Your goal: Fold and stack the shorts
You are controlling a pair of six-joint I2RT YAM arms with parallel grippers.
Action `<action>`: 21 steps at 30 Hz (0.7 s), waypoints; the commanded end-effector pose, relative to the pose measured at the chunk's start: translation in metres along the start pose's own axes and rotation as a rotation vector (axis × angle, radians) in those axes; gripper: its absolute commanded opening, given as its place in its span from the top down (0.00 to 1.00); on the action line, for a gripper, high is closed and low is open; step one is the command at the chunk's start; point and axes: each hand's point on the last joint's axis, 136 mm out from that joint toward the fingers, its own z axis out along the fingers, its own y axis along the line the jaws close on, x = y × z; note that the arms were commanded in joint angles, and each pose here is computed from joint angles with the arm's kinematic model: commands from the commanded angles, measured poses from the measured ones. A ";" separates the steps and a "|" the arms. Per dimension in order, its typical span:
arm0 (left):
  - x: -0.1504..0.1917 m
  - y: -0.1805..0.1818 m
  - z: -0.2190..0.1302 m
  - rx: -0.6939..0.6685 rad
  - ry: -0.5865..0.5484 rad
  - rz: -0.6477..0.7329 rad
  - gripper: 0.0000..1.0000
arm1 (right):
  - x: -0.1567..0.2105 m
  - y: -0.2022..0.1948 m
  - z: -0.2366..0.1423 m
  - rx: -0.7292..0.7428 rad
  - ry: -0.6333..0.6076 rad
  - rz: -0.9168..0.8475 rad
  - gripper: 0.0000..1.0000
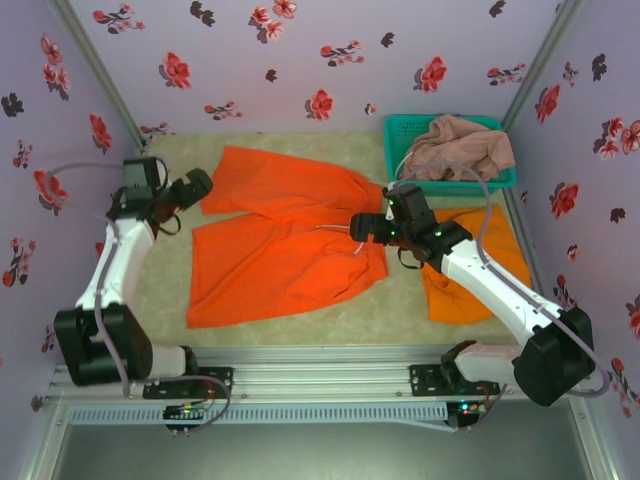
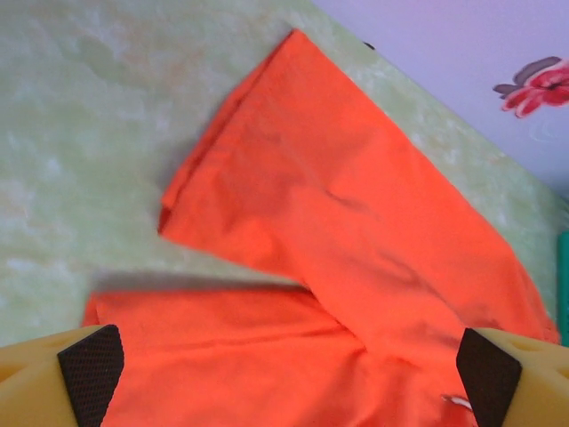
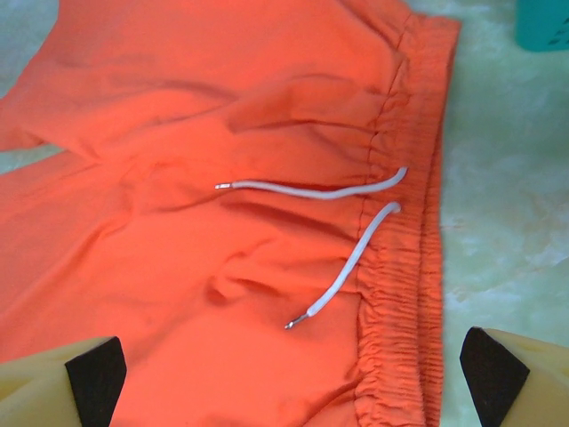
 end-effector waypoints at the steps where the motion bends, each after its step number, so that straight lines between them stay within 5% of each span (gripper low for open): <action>1: 0.043 0.008 -0.002 0.038 0.053 -0.113 0.01 | 0.011 0.012 0.014 -0.053 0.049 0.020 0.01; 10: 0.140 0.072 -0.042 -0.128 0.103 -0.359 0.01 | 0.043 -0.014 0.032 0.031 0.070 0.164 0.01; 21: 0.213 0.141 -0.123 -0.607 0.210 -0.572 0.11 | 0.059 -0.035 0.026 0.086 0.046 0.218 0.01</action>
